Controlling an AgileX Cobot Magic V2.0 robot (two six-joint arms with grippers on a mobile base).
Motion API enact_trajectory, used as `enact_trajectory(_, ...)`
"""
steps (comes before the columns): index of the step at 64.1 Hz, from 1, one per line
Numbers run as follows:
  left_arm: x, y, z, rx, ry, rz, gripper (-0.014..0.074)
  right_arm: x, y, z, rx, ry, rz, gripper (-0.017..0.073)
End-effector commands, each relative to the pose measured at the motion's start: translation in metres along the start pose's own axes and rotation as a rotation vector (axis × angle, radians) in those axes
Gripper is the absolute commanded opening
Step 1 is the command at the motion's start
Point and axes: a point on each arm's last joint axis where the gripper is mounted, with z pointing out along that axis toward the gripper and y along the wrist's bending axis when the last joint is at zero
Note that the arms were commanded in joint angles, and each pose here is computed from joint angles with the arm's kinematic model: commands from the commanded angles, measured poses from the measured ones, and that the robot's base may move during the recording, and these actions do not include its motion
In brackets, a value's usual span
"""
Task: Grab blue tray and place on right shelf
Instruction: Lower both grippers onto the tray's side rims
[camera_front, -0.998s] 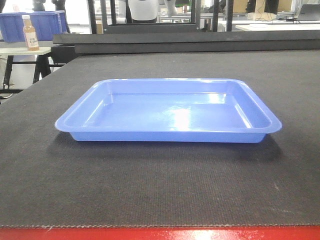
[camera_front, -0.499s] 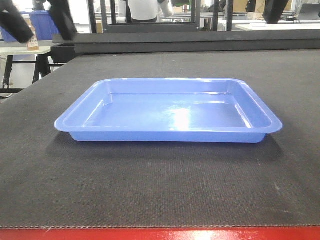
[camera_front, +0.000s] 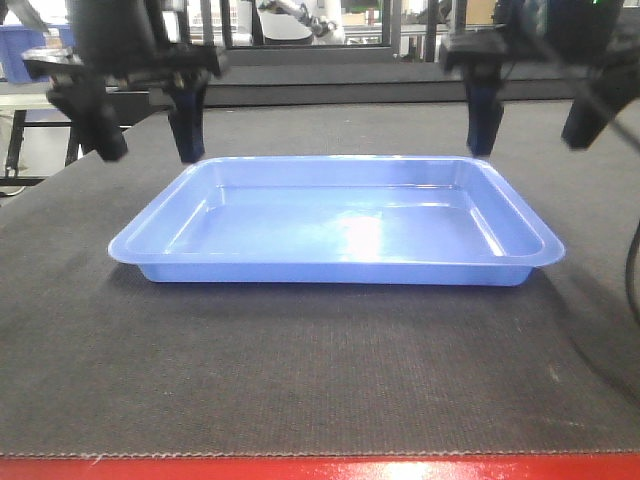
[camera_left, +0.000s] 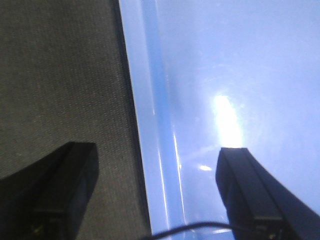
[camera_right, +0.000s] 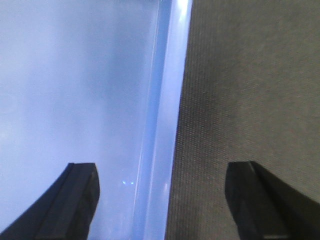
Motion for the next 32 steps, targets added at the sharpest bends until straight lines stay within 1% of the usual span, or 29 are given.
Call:
enact_trajectory(1, -0.008, 0.0, -0.018, 0.013, -0.083, -0.026, 0.0402, -0.012, 0.001, -0.009, -0.016, -0.079, 0.003, 0.061)
enact_trajectory(9, -0.01, 0.002, -0.001, 0.014, -0.057, -0.041, 0.0402, -0.012, 0.003, 0.012, -0.012, -0.048, 0.001, 0.061)
enact_trajectory(16, -0.012, 0.002, 0.008, 0.012, -0.046, -0.041, 0.0402, -0.011, 0.005, 0.026, -0.008, -0.03, -0.002, 0.061)
enact_trajectory(32, -0.012, 0.002, 0.025, 0.008, -0.014, -0.045, 0.0402, -0.011, 0.007, 0.045, -0.012, -0.012, 0.0, 0.0607)
